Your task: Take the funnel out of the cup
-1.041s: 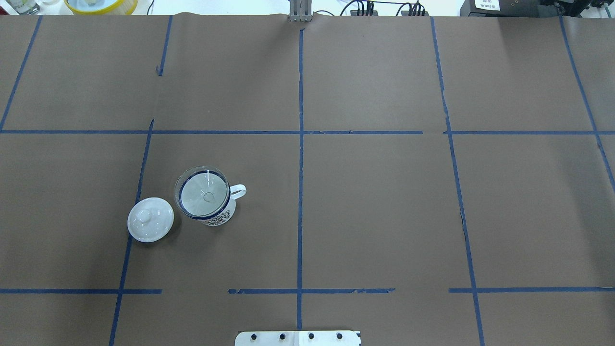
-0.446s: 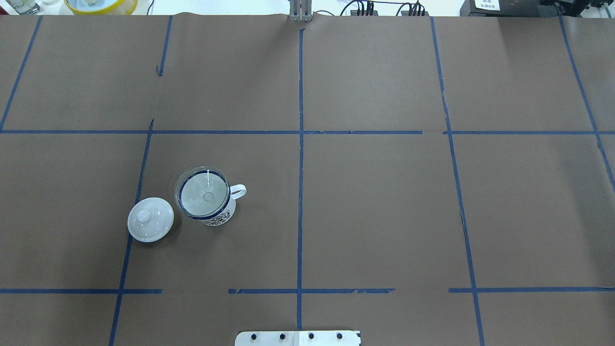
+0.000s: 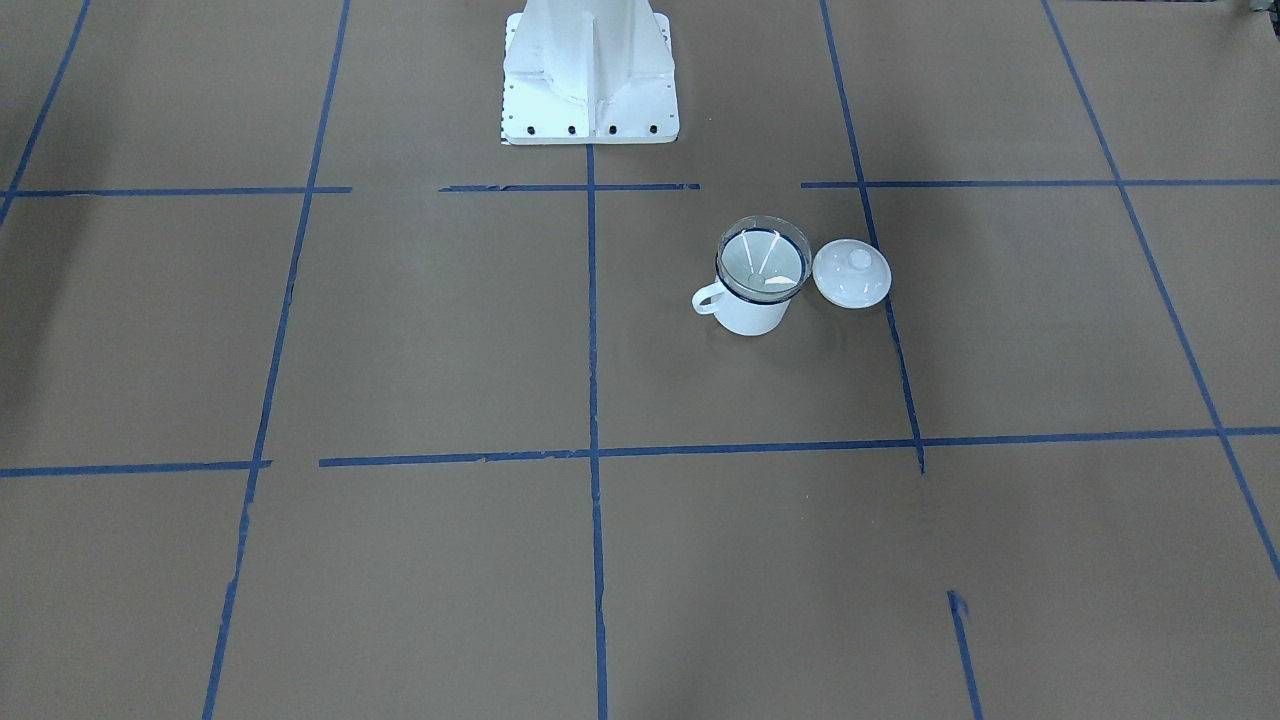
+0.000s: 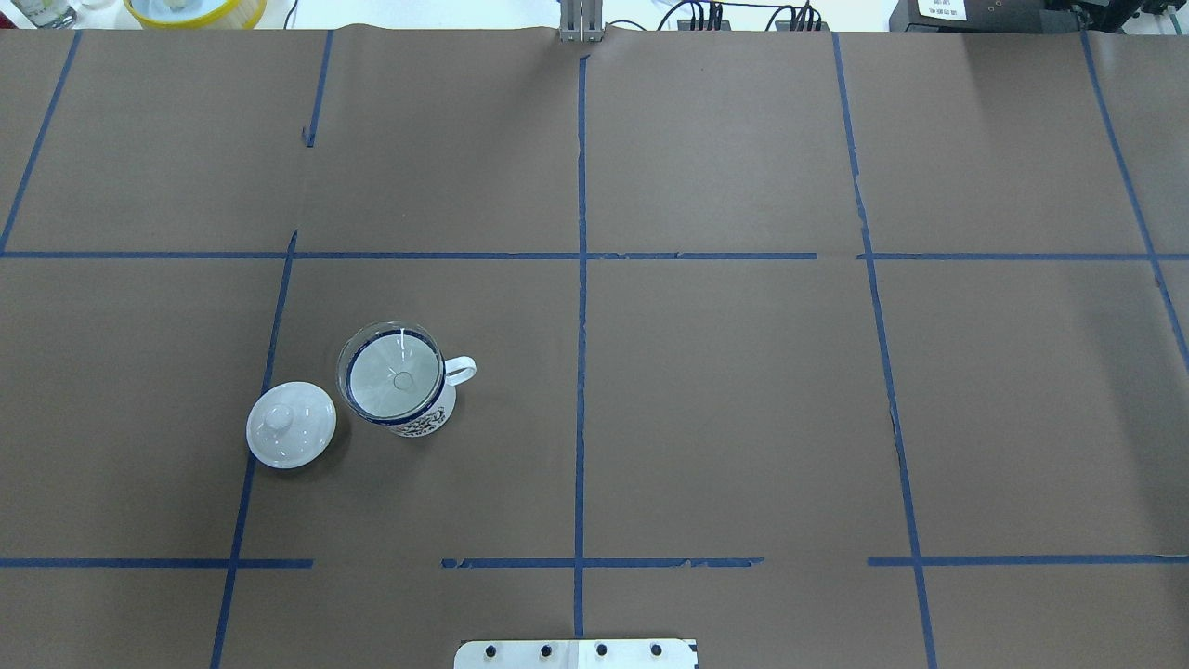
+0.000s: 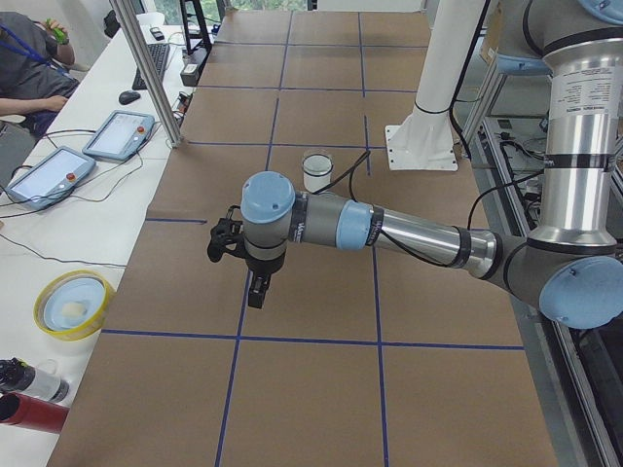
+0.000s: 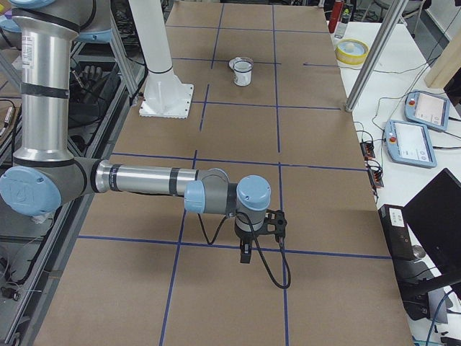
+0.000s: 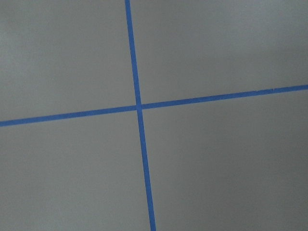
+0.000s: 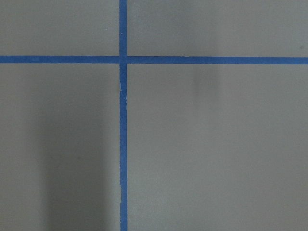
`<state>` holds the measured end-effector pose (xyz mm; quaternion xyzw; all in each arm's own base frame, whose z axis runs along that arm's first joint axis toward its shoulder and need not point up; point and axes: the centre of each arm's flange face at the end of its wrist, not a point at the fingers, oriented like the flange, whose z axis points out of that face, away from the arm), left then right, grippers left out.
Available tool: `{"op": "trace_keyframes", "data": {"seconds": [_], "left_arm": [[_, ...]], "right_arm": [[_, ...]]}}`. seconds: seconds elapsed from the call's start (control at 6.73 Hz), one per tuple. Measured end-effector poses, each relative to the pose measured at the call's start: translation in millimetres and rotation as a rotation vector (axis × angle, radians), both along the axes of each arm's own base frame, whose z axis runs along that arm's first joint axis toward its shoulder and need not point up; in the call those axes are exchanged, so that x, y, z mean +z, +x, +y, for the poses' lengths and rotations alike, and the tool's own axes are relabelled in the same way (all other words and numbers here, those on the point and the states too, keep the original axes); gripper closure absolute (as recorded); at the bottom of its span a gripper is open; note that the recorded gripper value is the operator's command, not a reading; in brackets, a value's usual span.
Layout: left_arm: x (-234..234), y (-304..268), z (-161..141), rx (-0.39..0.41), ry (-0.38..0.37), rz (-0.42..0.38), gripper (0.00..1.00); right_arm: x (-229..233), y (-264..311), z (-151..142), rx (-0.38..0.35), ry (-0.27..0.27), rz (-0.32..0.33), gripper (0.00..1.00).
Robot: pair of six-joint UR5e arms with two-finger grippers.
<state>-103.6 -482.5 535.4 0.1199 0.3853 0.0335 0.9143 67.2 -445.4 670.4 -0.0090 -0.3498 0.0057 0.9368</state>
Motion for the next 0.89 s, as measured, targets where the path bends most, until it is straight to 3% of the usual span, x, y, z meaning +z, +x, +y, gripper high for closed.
{"op": "trace_keyframes", "data": {"seconds": [0.3, 0.89], "left_arm": [[-15, -14, -11, -0.032, 0.071, -0.036, 0.0], [-48, -3, -18, -0.101, 0.159, -0.002, 0.0]], "right_arm": [[0, 0, 0, 0.0, 0.0, 0.0, 0.0], [0, 0, 0, 0.0, -0.001, 0.0, 0.0]]}}
